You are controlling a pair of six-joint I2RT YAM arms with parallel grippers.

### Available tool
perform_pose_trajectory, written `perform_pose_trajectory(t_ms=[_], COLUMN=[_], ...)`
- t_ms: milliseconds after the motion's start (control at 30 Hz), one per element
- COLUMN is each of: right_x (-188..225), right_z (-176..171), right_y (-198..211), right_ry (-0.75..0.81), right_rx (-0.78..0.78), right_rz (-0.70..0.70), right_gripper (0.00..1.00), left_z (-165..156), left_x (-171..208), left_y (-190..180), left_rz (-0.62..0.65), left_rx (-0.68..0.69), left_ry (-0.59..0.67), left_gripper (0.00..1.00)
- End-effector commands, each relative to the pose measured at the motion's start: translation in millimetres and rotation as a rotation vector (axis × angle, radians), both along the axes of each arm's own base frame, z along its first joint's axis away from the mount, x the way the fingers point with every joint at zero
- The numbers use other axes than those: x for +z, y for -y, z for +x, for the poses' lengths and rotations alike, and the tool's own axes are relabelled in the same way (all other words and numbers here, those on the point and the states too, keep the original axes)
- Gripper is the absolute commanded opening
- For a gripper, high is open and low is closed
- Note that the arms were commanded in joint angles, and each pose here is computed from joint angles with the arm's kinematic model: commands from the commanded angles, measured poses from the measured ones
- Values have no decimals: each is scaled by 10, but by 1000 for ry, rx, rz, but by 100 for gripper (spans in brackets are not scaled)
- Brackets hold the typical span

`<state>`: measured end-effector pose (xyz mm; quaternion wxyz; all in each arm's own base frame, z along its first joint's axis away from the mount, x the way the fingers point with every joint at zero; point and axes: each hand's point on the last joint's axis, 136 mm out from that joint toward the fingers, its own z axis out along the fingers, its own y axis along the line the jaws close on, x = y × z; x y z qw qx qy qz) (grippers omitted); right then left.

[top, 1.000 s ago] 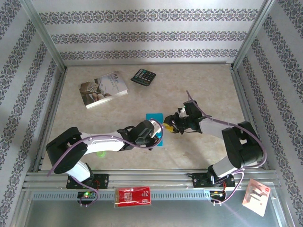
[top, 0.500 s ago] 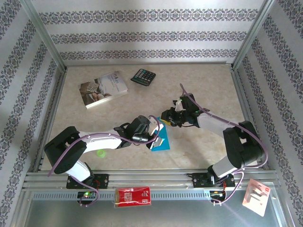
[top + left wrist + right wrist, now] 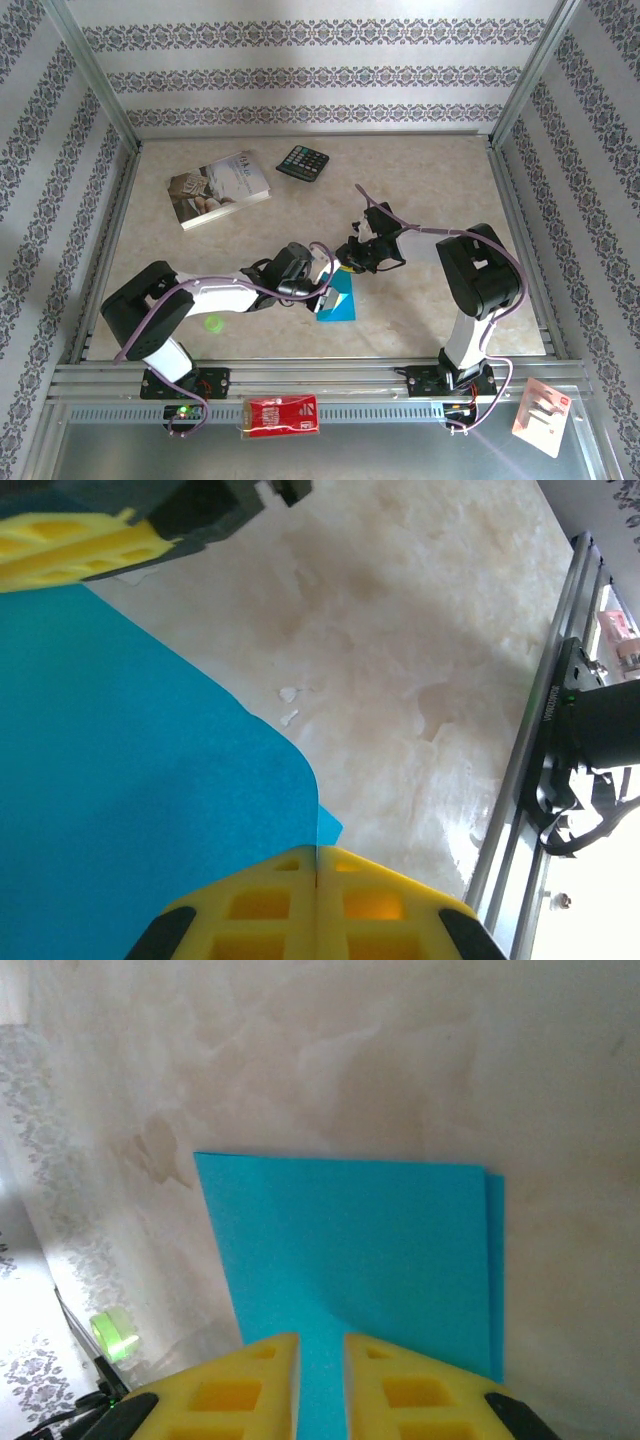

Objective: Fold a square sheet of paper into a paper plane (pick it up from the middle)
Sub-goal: Fold the triangle a second time at the center of the table.

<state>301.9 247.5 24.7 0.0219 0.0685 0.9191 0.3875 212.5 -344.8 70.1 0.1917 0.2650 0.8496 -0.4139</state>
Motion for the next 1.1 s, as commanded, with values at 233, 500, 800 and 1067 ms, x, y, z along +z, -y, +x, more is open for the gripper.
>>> perform_pose_trajectory(t_ms=[233, 500, 800, 1067], right_x=[-203, -220, -235, -242], right_z=[-118, -136, -158, -157], right_y=[141, 153, 161, 150], right_ry=[-11, -16, -19, -23], right_rx=[22, 20, 21, 23], right_rz=[-46, -49, -54, -52], right_gripper=[19, 19, 18, 18], left_z=[138, 228, 285, 339], left_x=[-58, -124, -179, -252], left_y=[-58, -168, -271, -346], left_rz=[-53, -69, -65, -53], left_rx=[29, 67, 93, 113], left_ry=[-72, -107, -124, -138], left_gripper=[0, 0, 0, 0])
